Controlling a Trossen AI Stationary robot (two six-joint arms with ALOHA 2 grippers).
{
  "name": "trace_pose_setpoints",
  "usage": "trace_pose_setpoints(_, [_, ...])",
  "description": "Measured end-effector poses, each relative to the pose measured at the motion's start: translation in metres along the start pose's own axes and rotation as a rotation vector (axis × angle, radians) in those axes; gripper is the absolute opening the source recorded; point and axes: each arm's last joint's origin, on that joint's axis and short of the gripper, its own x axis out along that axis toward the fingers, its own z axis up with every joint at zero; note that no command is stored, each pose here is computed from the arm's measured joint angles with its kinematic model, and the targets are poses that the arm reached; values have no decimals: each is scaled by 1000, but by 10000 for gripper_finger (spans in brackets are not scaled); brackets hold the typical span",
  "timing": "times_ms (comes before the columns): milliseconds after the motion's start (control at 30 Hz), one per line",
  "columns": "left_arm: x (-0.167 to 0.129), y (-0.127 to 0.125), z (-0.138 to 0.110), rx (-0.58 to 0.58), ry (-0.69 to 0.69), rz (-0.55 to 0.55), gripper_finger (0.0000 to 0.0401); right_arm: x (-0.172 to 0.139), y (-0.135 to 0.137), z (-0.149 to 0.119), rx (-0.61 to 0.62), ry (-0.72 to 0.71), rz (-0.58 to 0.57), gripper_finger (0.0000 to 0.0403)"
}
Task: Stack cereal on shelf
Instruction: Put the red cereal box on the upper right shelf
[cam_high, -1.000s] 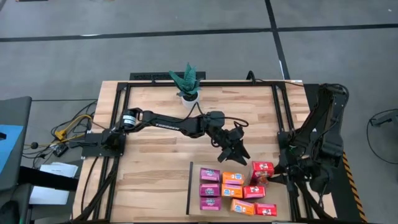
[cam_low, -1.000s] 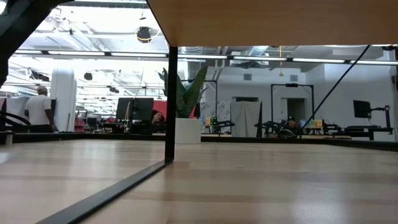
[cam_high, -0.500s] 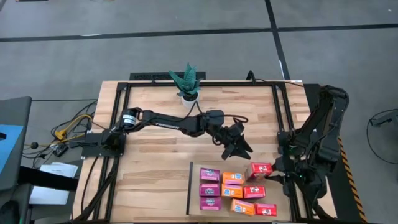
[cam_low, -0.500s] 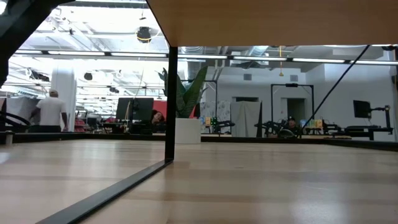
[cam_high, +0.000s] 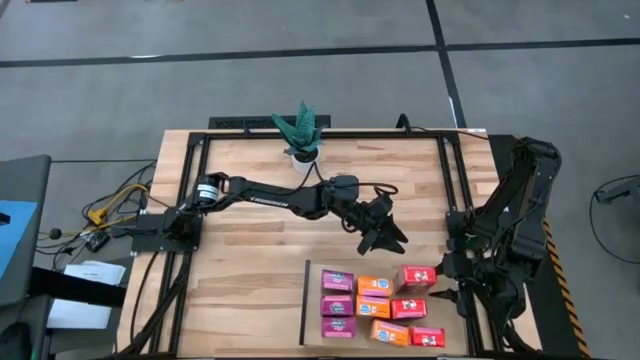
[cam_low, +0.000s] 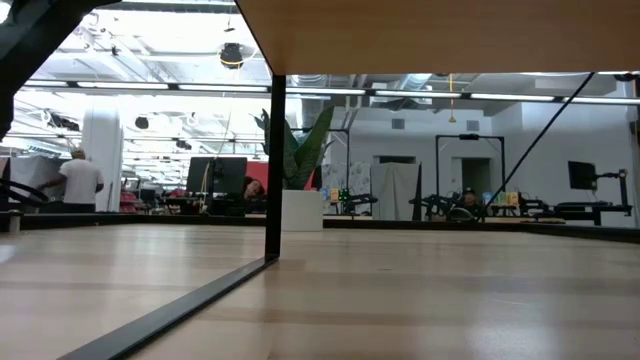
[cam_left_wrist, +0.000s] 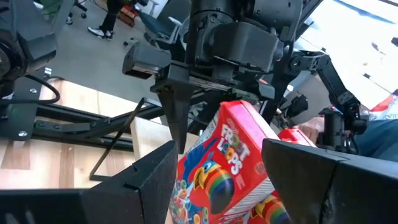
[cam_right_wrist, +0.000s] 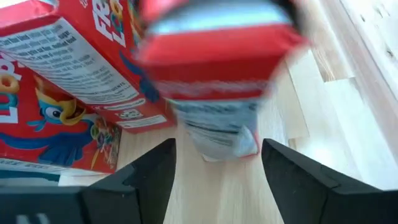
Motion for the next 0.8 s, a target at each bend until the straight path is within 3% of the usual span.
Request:
trace_pose_setpoints(333, [0, 0, 0, 3, -3, -4, 224, -1, 1, -5, 24, 168, 60, 264])
trace_pose_setpoints(467, [0, 0, 0, 3, 1, -9, 224, -2, -4, -8, 46, 230, 28, 264])
trace_pose_setpoints(633, [-3, 3, 4, -1, 13, -32, 224, -16, -14, -1, 80, 242, 12, 264])
trace_pose_setpoints(800, [-11, 7, 23, -16, 23, -91, 224, -40, -25, 17, 80, 187, -29, 252])
